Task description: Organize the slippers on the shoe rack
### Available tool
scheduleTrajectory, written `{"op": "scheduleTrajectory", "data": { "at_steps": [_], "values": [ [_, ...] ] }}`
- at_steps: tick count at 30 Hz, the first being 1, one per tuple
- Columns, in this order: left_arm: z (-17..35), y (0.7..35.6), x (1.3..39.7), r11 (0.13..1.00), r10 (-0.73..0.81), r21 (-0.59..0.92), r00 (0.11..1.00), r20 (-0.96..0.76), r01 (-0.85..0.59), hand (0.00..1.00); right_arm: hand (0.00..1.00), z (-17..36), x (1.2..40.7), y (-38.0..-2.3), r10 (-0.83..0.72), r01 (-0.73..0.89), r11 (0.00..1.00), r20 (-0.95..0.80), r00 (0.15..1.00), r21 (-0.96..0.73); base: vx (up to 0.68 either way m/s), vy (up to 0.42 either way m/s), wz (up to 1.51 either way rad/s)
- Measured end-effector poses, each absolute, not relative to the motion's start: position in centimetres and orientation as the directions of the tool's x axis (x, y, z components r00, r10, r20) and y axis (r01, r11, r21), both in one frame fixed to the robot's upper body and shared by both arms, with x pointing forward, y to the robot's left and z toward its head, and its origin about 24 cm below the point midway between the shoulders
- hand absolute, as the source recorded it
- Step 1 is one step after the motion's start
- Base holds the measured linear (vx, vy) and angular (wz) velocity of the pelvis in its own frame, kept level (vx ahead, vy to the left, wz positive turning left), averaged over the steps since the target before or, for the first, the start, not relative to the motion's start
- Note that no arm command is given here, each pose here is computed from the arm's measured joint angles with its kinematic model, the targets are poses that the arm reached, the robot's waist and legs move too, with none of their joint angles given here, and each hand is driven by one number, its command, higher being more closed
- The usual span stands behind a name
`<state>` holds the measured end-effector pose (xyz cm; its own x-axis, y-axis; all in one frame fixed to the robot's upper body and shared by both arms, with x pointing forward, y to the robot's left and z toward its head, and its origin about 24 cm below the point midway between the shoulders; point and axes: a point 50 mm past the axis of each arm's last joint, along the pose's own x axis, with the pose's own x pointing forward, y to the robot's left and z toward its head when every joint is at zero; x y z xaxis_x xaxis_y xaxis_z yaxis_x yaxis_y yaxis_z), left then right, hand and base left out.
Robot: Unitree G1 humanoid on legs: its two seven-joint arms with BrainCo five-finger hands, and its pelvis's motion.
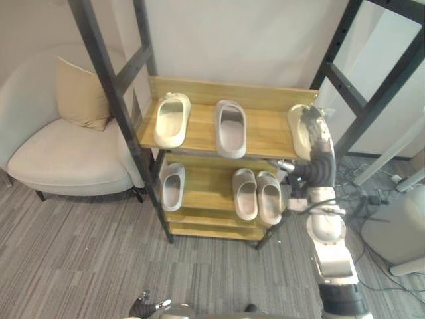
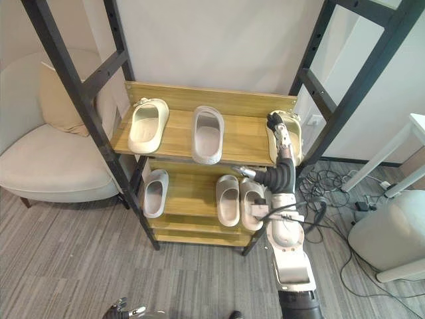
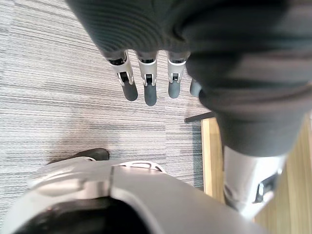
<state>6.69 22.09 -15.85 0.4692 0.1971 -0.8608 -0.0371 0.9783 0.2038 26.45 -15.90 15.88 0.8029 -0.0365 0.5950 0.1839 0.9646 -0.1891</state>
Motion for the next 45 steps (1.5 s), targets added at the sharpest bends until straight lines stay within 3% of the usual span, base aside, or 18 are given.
{"op": "scheduleTrajectory", "data": {
  "at_steps": [18, 37, 45],
  "values": [
    [-15.3, 22.4, 8.0, 0.976, 0.202, 0.213, 0.515, -0.833, -0.038, 0.0, 0.0, 19.9, 33.6, -15.7, -0.099, 0.295, 0.923, 0.587, 0.803, -0.248, 0.03, -0.032, 0.07],
    [-14.8, 22.8, 9.6, 0.974, 0.212, 0.218, 0.556, -0.804, -0.057, 0.0, 0.0, 20.4, 36.9, -15.9, -0.165, 0.358, 0.881, 0.507, 0.846, -0.31, 0.02, -0.014, 0.04],
    [-14.6, 22.9, 10.2, 0.974, 0.218, 0.214, 0.567, -0.794, -0.075, 0.0, 0.0, 21.8, 37.3, -16.1, -0.202, 0.4, 0.87, 0.533, 0.822, -0.287, 0.0, -0.004, 0.0]
  ]
}}
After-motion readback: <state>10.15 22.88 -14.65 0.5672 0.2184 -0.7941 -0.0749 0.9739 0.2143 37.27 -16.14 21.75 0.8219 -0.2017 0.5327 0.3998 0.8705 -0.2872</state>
